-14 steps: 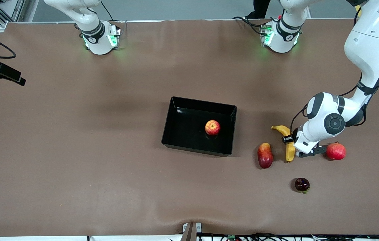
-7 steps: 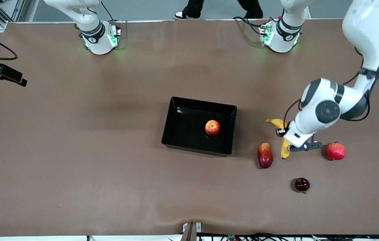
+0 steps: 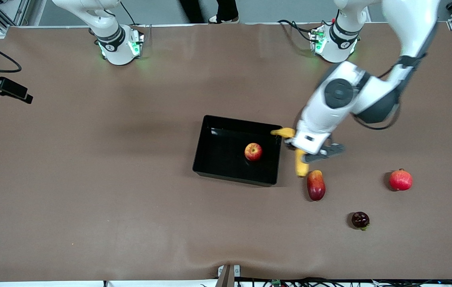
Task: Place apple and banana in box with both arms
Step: 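Carry the banana with the left gripper over the tray, then lower the banana into the tray and open the left gripper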
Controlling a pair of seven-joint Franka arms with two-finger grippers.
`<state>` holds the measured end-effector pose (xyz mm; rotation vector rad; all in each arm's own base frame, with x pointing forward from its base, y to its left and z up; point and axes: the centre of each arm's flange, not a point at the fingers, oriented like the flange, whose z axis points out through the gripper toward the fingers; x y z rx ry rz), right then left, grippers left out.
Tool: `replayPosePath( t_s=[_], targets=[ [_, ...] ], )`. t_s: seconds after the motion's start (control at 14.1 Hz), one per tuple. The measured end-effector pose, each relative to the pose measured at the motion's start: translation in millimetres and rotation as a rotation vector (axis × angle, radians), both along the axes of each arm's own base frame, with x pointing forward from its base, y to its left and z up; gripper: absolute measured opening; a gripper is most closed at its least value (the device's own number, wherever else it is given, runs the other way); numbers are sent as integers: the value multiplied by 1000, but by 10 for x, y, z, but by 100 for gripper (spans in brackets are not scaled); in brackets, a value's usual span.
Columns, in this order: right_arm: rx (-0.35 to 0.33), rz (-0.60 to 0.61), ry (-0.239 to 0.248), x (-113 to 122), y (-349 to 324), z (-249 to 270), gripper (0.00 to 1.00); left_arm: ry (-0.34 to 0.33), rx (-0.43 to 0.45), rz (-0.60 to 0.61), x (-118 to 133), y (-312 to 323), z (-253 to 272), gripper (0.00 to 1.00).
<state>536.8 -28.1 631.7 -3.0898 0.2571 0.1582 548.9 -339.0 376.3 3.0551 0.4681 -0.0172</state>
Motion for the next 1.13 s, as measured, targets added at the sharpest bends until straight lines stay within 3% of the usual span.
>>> replayPosePath(
  t_s=[0.21, 0.64, 1.13],
  targets=[
    [0, 0, 0, 0, 0, -1, 100, 40, -40, 42, -203, -755, -180, 39],
    [0, 7, 3, 12, 34, -19, 100, 100, 47, 70, -547, -1432, -1013, 39],
    [-3, 15, 12, 38, 76, -65, 100, 117, -16, 63, -559, -1682, -1356, 39]
  ],
)
